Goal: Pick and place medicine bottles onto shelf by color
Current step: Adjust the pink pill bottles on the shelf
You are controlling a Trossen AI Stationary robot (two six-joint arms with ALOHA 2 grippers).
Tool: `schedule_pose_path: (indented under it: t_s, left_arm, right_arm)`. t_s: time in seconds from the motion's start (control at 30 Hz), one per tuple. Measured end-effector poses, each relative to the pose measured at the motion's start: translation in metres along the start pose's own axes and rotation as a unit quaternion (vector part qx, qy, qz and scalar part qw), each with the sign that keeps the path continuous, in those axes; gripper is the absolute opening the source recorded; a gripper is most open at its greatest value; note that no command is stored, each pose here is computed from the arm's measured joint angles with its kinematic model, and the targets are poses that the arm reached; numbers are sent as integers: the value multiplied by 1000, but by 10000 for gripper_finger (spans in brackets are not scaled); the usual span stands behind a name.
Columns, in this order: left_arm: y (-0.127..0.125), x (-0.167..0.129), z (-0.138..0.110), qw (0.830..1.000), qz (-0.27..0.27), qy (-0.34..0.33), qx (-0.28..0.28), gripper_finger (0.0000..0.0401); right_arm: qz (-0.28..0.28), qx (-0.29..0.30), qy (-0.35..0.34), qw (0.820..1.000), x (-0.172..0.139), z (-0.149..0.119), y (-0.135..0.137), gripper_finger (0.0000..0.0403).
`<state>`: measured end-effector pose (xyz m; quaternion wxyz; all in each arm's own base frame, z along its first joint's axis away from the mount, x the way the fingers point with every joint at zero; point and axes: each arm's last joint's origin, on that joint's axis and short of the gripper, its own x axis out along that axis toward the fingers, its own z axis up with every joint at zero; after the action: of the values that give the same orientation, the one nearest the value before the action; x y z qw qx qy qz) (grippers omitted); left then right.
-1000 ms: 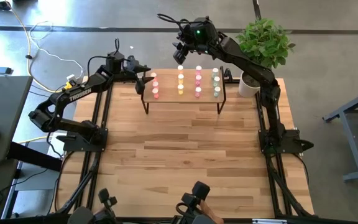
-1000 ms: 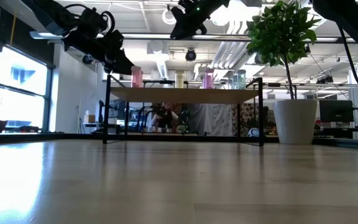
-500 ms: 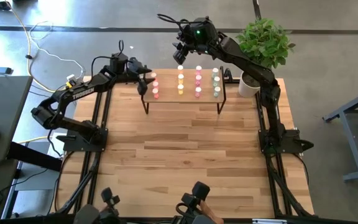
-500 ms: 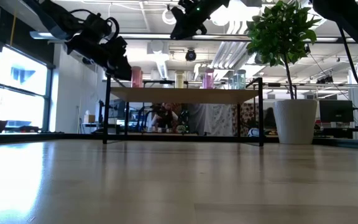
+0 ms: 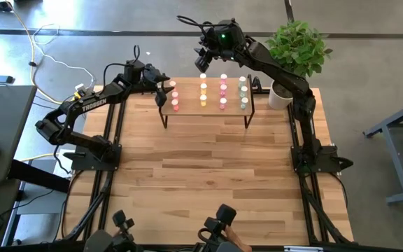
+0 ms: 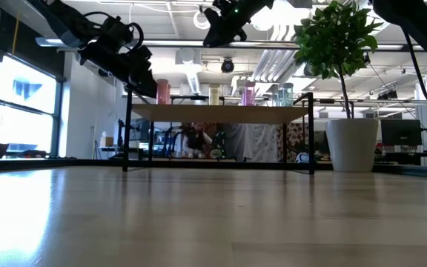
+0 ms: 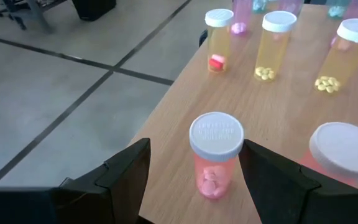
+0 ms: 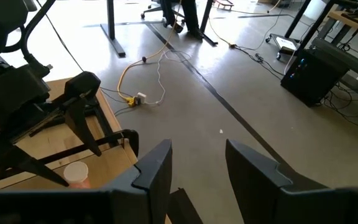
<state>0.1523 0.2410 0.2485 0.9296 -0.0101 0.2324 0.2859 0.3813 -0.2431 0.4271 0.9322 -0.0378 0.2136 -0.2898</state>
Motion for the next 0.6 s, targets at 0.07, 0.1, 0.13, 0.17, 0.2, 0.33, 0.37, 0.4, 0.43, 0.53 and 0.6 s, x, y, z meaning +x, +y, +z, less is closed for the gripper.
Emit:
schedule_pose_path:
  t_s: [0.07,0.1,0.13,0.17,0.2,0.33,0.37,0.4,0.43,0.53,0.6]
  left_arm:
    - [0,0,0,1000,0,0,3,234]
    - [0,0,0,1000,2,0,3,234]
    - [0,0,0,1000,3,1,3,234]
    - [0,0,0,1000,8,3,3,234]
    - [1,0,0,1000,12,4,3,234]
    - [1,0,1,1000,16,0,5,234]
    - [1,0,1,1000,20,0,6,234]
    - [2,0,1,1000,26,0,6,234]
    - [2,0,1,1000,30,-1,7,234]
    - [2,0,2,999,32,-3,7,234]
    - [2,0,2,999,31,-3,5,234]
  right_arm:
    - [0,0,0,1000,0,0,0,142]
    - [0,0,0,1000,0,0,0,142]
    - [0,0,0,1000,0,0,0,142]
    - [0,0,0,1000,0,0,0,142]
    - [0,0,0,1000,0,0,0,142]
    - [0,0,0,1000,0,0,0,142]
    - [0,0,0,1000,0,0,0,142]
    - [0,0,0,1000,0,0,0,142]
    - [0,0,0,1000,0,0,0,142]
    - [0,0,0,1000,0,0,0,142]
    - [0,0,0,1000,0,0,0,142]
